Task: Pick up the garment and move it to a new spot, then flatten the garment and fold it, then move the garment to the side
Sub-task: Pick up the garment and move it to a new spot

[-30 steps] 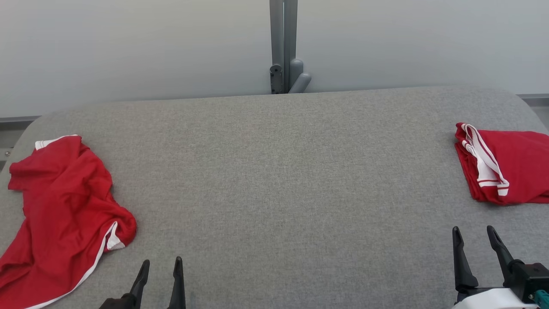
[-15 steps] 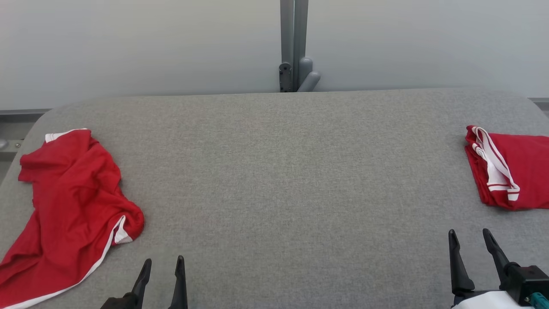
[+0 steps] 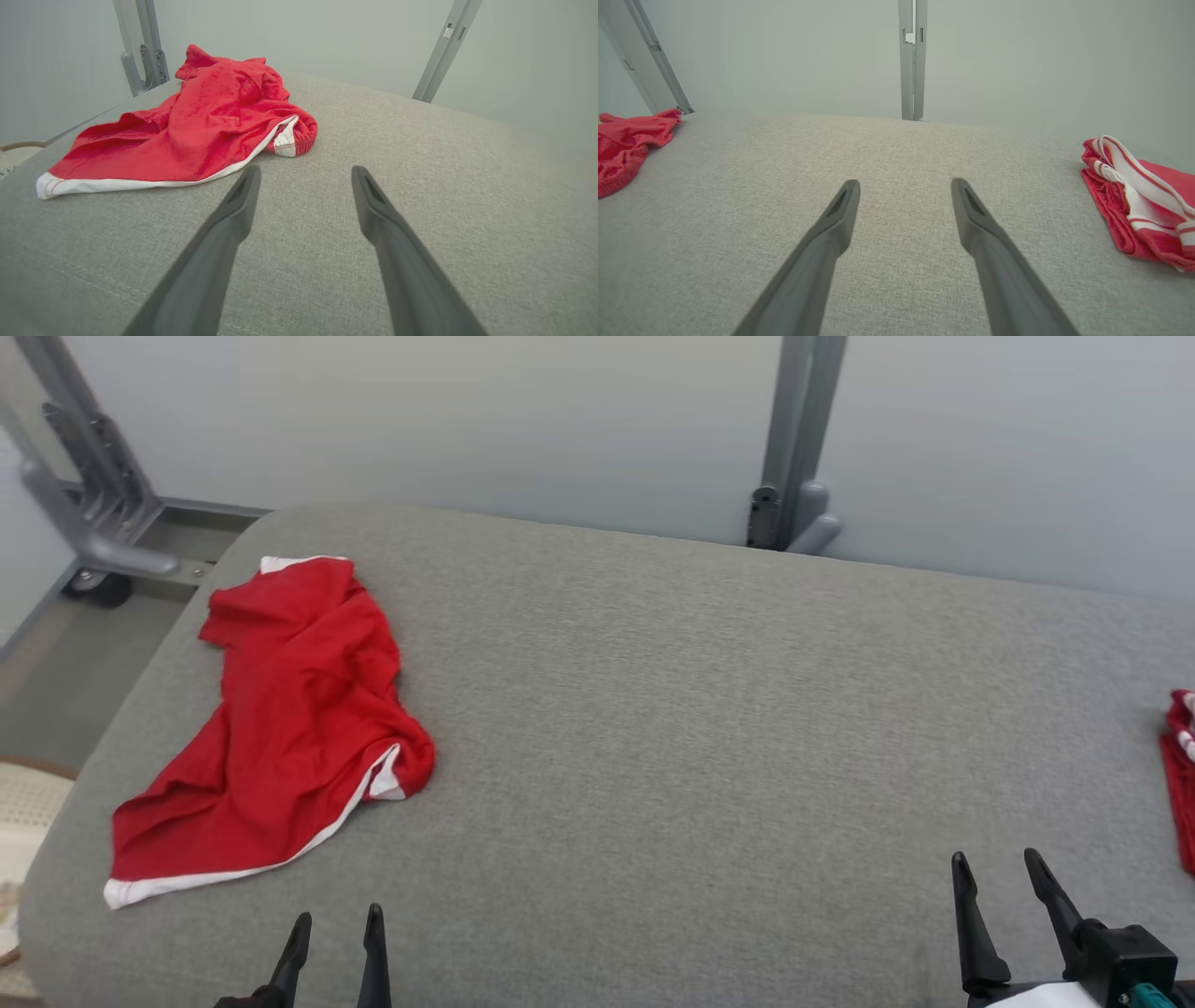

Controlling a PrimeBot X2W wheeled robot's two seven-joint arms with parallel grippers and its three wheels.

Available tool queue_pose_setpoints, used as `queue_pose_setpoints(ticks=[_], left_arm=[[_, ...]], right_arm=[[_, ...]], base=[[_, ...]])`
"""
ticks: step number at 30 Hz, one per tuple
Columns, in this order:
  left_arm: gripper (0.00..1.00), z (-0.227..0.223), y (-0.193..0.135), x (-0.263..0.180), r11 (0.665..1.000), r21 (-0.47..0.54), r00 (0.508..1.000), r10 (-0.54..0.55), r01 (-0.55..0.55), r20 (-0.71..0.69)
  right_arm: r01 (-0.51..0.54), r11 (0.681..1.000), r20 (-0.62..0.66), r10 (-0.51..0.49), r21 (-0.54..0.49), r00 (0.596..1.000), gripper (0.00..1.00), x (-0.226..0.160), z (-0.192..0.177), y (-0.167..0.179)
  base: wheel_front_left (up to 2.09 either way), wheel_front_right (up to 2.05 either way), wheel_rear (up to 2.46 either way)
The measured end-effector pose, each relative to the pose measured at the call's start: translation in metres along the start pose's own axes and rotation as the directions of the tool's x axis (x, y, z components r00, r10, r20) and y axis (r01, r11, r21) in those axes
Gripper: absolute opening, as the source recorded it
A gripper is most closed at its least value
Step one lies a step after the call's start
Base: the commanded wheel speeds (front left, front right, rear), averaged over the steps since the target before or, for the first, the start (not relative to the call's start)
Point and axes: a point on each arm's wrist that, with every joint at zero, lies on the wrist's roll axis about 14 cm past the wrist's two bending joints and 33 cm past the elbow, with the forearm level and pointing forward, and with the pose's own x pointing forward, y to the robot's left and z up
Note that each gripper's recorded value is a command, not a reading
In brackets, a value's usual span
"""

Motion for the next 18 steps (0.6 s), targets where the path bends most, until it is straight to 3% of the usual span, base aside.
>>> queue_pose_setpoints(ticks=[11,18], left_arm=[[1.00,0.004,0.059,-0.049,0.975,-0.041,0.975,0.220,-0.218,0.039],[1.00,0.005,0.071,-0.063,0.962,-0.056,0.961,0.271,-0.268,0.052]], right_arm=[[-0.234,0.972,-0.010,0.234,-0.001,0.972,1.00,0.030,-0.002,0.074],[-0.292,0.956,-0.005,0.292,0.012,0.956,1.00,0.035,0.000,0.095]], base=[[0.00,0.00,0.00],[0.00,0.00,0.00]])
